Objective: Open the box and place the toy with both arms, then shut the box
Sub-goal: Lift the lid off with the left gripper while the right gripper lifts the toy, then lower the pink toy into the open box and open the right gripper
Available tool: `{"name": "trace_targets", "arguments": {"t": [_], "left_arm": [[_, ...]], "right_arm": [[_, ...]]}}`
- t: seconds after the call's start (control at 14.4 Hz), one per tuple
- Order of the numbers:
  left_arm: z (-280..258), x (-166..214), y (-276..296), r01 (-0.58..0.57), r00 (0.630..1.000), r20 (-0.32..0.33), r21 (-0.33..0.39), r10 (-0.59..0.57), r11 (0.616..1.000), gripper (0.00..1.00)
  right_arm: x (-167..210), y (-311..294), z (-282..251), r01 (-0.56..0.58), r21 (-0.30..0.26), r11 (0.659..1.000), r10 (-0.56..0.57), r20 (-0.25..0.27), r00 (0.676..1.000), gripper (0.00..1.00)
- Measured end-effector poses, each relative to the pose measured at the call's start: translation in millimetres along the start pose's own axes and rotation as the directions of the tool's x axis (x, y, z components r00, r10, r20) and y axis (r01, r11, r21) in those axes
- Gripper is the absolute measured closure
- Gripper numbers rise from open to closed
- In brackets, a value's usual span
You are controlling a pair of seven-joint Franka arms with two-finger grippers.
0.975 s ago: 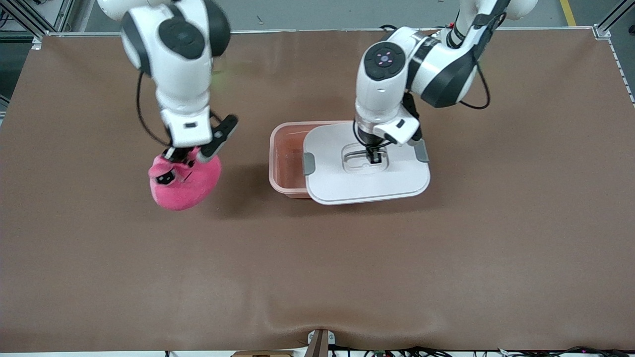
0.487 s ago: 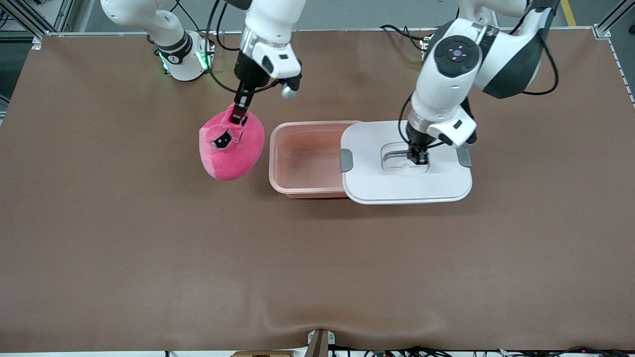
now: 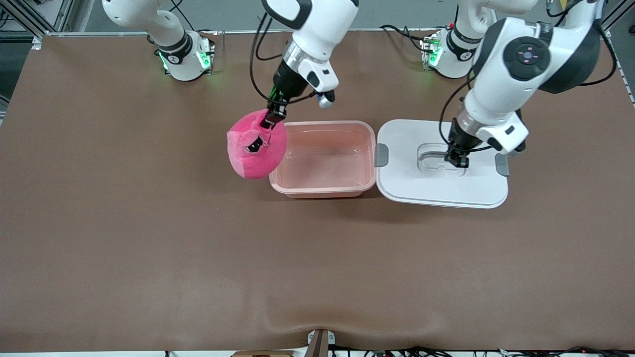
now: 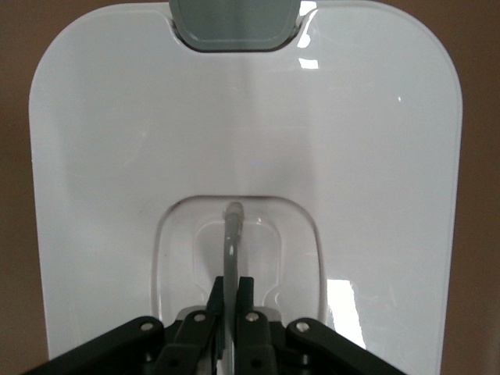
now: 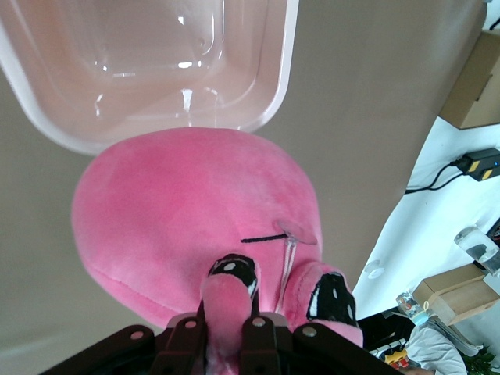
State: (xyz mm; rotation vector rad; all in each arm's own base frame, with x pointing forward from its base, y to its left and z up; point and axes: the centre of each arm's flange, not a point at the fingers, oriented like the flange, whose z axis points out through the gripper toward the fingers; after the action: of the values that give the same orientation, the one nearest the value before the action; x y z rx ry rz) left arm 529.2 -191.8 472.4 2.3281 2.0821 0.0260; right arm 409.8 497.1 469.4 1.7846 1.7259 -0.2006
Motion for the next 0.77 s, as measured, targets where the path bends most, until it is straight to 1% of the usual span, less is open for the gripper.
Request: {"name": "trace_targets", "arguments": {"t": [0.14, 0.42, 0.77], "left_arm": [[-1, 21, 2, -0.017, 1.000, 0.020, 0.003, 0.017, 1.000, 0.93], [3, 50, 5, -0.003, 1.000, 0.022, 0.011, 0.003, 1.000, 0.93], [5, 55, 5, -0.005, 0.999, 0.047, 0.018, 0.005, 1.000, 0.93]], "right_arm": [[16, -3, 5, 0.013, 0.001, 1.000, -0.013, 0.009, 1.000, 0.85], [33, -16, 8, 0.007, -0.001, 1.000, -0.007, 0.022, 1.000, 0.85], [67, -50, 10, -0.019, -0.019, 1.000, 0.020, 0.037, 0.999, 0.85]]}}
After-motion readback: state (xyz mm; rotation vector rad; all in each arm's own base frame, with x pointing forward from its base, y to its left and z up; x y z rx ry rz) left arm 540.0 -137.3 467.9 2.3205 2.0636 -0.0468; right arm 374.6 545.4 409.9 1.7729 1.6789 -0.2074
